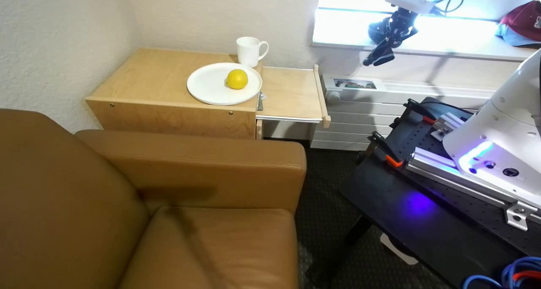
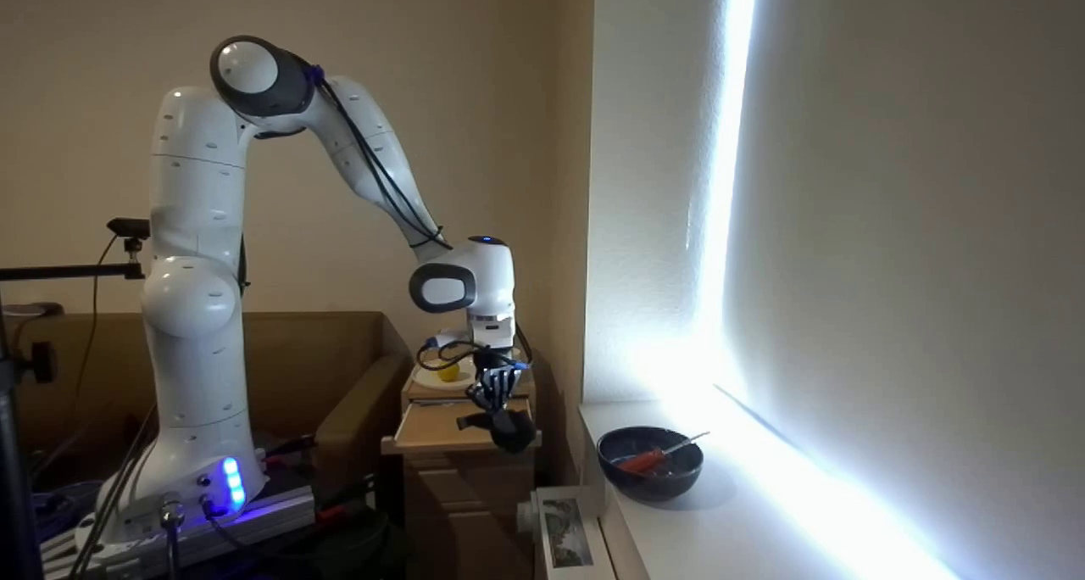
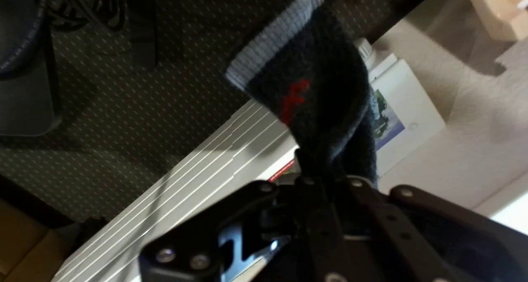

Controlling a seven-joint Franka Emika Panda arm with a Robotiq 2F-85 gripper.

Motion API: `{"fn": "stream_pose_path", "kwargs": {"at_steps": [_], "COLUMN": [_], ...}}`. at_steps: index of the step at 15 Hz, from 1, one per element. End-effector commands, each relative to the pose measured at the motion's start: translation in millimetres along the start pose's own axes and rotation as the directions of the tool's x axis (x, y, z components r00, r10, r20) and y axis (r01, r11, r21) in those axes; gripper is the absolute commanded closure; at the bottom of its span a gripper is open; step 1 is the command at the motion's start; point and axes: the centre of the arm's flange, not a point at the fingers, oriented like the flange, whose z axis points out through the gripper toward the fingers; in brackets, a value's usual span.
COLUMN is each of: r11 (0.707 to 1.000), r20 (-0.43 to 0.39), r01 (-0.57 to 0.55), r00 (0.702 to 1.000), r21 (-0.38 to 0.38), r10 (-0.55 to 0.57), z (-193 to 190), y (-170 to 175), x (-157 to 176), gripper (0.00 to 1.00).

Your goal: Open the top drawer and put the sock in it

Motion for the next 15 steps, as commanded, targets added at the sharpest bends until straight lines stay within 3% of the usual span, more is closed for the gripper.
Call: {"fn": "stream_pose_path", "kwargs": {"at_steps": [1,4,5,6,12,15], "r11": [0.999,0.995,0.994,0.993,0.954,0.94], "r20": [0.011,0.031,0.03,0.02,-0.001,-0.003], "r01": [0.034,0.086,0.088,0.111,0.24,0.297], "r00": [0.999,0.996,0.995,0.994,0.97,0.954], "r21": [0.021,0.059,0.064,0.035,0.182,0.169], "r10": [-0.035,-0.088,-0.09,-0.112,-0.244,-0.301], "z": [-1.7,-9.6,-11.8,14.4,27.6,47.7], "y": [9.8,27.6,28.0,-8.3,-94.0,-122.5], "x": [-13.2,-32.8,-33.5,-53.4,-189.3,-240.1], "gripper": [0.92,0.92,0.98,0.98,0.98,0.98]}}
